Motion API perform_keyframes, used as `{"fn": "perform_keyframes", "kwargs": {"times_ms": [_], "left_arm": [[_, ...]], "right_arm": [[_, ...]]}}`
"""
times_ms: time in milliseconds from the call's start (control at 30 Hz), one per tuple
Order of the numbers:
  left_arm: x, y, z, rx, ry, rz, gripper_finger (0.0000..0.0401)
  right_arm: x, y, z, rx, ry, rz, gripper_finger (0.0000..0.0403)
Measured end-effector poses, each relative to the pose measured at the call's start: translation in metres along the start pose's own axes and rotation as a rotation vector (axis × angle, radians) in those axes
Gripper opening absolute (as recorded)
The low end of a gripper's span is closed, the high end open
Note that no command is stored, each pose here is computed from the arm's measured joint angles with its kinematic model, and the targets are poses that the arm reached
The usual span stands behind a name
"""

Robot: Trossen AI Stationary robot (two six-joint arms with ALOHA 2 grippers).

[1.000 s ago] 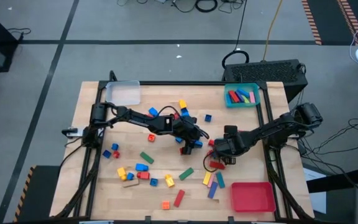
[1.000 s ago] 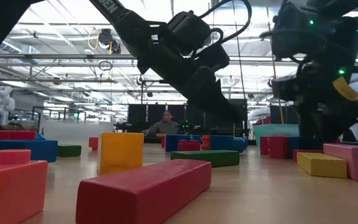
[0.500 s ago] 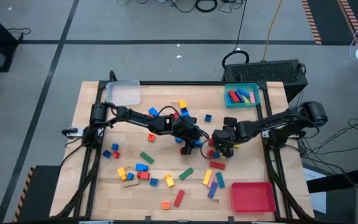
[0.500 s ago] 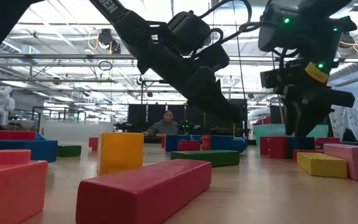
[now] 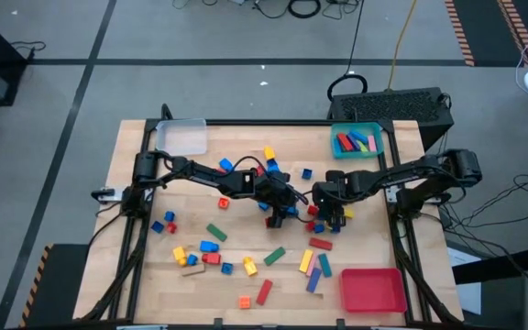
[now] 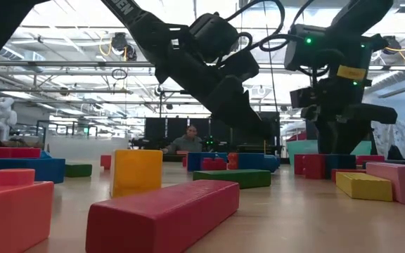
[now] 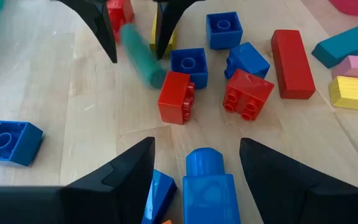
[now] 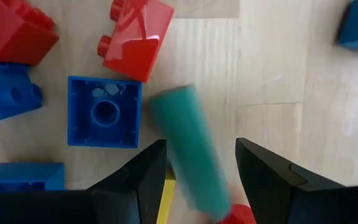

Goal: Sort blocks by size
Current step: Put the light blue block into the blue bin

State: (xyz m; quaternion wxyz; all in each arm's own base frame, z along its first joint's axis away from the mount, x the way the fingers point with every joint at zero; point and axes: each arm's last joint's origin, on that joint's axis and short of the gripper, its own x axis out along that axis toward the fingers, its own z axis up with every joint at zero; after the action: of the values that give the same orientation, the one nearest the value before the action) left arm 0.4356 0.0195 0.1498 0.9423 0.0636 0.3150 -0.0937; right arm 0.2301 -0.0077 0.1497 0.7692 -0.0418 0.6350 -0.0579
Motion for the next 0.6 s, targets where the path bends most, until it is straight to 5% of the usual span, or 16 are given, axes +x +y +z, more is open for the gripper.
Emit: {"fn": "perform_keyframes", "kwargs": {"times_ms": [267,600], "left_arm": [[0.000,0.000,0.000,0.000,0.000,0.000,0.0238],[0.000,0.000,0.000,0.000,0.000,0.000,0.0238]], "right_arm": [[0.003,-0.001,-0.002,0.006,0.001,0.013,0.0177],[0.016,-0.007,0.003,0.103,0.014,0.027,0.0096]]}}
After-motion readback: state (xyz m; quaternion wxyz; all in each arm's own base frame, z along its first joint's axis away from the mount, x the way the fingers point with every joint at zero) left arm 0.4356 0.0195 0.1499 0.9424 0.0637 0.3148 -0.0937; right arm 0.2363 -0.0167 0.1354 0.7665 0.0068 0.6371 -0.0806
